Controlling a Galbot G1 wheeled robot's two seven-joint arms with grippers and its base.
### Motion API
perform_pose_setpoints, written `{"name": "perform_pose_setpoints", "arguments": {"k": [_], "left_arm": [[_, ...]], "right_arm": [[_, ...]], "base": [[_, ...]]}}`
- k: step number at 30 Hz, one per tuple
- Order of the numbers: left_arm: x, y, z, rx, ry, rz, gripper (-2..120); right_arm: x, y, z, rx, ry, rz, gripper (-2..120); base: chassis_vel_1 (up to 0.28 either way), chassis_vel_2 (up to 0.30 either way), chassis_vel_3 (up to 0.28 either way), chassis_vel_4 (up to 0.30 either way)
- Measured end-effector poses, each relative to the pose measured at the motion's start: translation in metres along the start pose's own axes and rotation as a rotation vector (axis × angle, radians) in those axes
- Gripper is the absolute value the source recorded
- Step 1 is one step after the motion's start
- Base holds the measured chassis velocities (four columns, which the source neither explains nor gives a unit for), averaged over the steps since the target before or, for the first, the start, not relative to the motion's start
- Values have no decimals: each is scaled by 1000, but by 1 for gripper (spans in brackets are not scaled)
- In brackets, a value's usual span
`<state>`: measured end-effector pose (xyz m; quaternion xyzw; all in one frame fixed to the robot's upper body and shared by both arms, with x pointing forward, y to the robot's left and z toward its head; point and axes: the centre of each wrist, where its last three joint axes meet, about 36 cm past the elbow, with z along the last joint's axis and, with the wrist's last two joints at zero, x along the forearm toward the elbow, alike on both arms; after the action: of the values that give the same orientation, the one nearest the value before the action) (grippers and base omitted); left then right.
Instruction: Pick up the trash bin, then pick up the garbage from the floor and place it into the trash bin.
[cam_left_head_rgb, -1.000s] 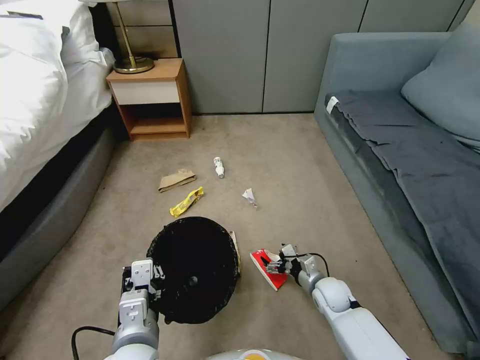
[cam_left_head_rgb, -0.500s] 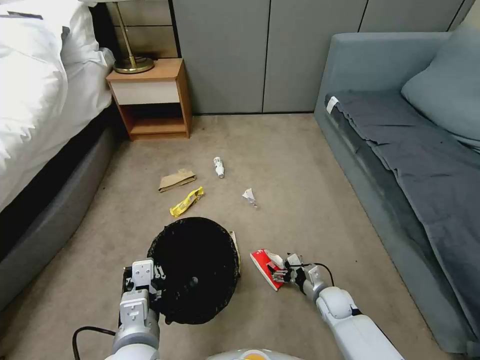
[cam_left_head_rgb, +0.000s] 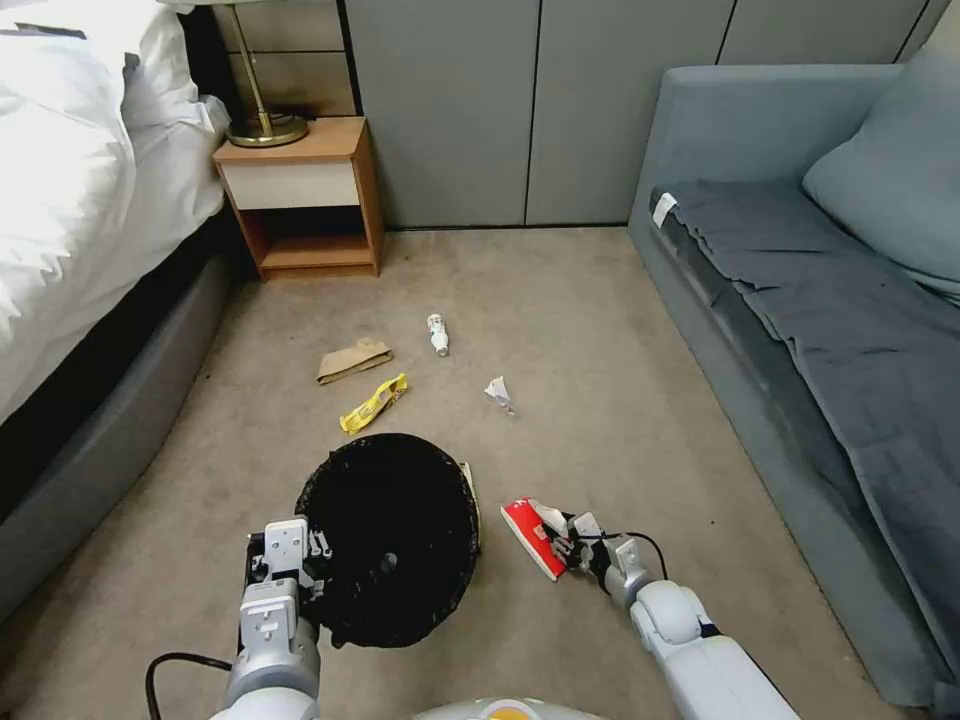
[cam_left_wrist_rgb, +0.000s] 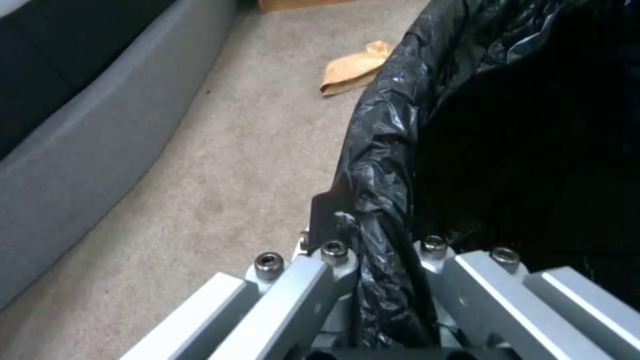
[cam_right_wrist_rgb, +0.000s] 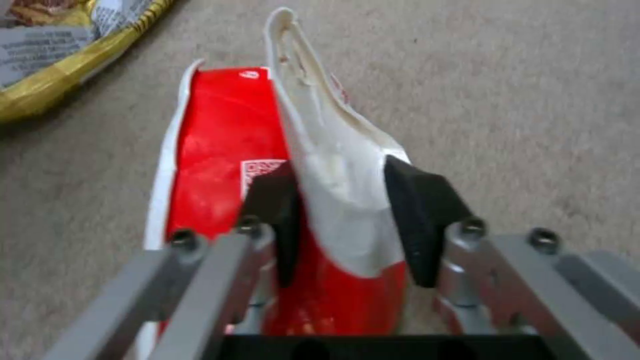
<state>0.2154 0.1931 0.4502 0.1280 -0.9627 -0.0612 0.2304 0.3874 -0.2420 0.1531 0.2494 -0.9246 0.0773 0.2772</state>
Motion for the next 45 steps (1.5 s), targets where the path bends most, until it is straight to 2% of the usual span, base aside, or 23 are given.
{"name": "perform_pose_setpoints", "arguments": {"k": [1,2,8,21,29,31,32,35,36,39,40,43,44,45], "left_arm": [[0,0,0,0,-1,0,1],[0,0,0,0,-1,0,1],[0,-1,0,1,-3,1,1],[-4,-2,-1,3,-9,8,1],[-5,-4,4,-5,2,16,1],[-5,-4,5,-7,2,17,1],[-5,-4,5,-7,2,17,1],[-5,-3,6,-12,6,15,1],[-5,-3,6,-12,6,15,1],[-5,-2,6,-12,5,13,1],[-5,-2,6,-12,5,13,1],[-5,-3,7,-8,5,15,1],[-5,-3,7,-8,5,15,1],[-5,-4,7,-8,6,17,1]], "right_arm": [[0,0,-1,2,-3,1,22],[0,0,-1,2,-3,1,22],[0,0,-1,10,-14,3,0],[2,1,-2,16,-31,22,0],[16,2,-30,-1,-147,65,0],[25,6,-48,-18,-214,80,0],[25,6,-48,-18,-214,80,0],[48,14,-88,-46,-342,86,0],[48,14,-88,-46,-342,86,0],[87,26,-150,-23,-543,63,0],[87,26,-150,-23,-543,63,0],[131,49,-206,-11,-747,-15,0],[131,49,-206,-11,-747,-15,0],[146,60,-222,-2,-818,-57,0]], "base": [[0,0,0,0],[0,0,0,0],[0,0,0,0],[0,0,0,0],[0,0,0,0],[0,0,0,0],[0,0,0,0],[0,0,0,0],[0,0,0,0],[0,0,0,0],[0,0,0,0],[0,0,0,0],[0,0,0,0],[0,0,0,0]]}}
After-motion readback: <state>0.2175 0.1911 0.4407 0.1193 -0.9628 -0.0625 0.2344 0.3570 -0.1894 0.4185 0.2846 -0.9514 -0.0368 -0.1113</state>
